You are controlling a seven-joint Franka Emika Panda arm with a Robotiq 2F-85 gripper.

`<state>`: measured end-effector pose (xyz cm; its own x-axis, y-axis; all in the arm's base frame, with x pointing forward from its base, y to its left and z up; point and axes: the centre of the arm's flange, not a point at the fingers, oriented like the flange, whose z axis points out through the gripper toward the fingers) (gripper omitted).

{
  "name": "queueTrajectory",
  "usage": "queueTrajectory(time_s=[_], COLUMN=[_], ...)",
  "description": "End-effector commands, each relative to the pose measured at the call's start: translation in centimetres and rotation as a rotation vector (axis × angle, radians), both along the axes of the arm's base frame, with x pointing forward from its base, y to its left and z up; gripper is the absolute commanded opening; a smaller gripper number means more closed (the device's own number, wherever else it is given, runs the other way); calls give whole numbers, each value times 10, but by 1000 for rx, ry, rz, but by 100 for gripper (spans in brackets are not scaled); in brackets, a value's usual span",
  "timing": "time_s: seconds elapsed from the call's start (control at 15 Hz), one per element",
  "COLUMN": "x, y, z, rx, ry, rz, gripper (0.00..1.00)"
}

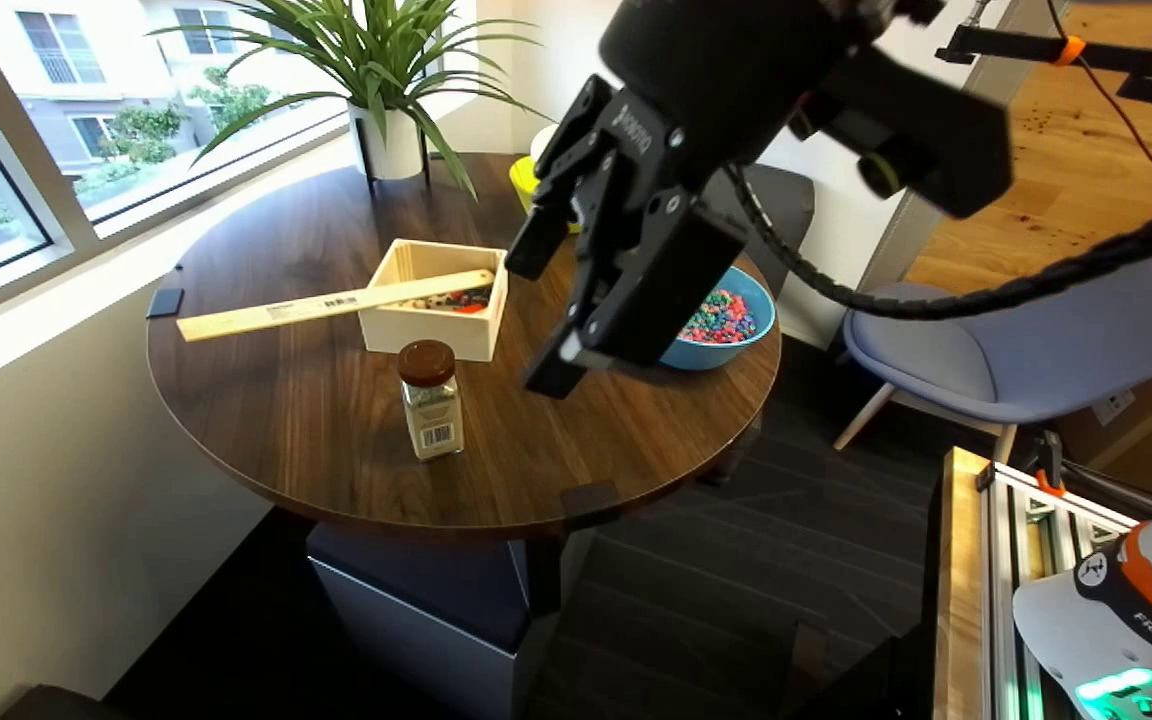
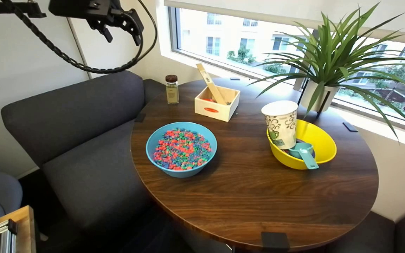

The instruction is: Put the bottle into the yellow bowl

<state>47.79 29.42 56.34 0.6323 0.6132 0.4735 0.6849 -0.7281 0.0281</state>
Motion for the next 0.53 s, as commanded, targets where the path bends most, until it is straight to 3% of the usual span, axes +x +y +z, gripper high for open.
queueTrajectory(time_s=[0.0,0.27,0.47], x=[5,22,55], y=[4,3,11], z=[-11,-39,-44], rx=[-40,-96,-100], ry=[-44,-69,-25], rz=[15,29,86], gripper=[100,100,100])
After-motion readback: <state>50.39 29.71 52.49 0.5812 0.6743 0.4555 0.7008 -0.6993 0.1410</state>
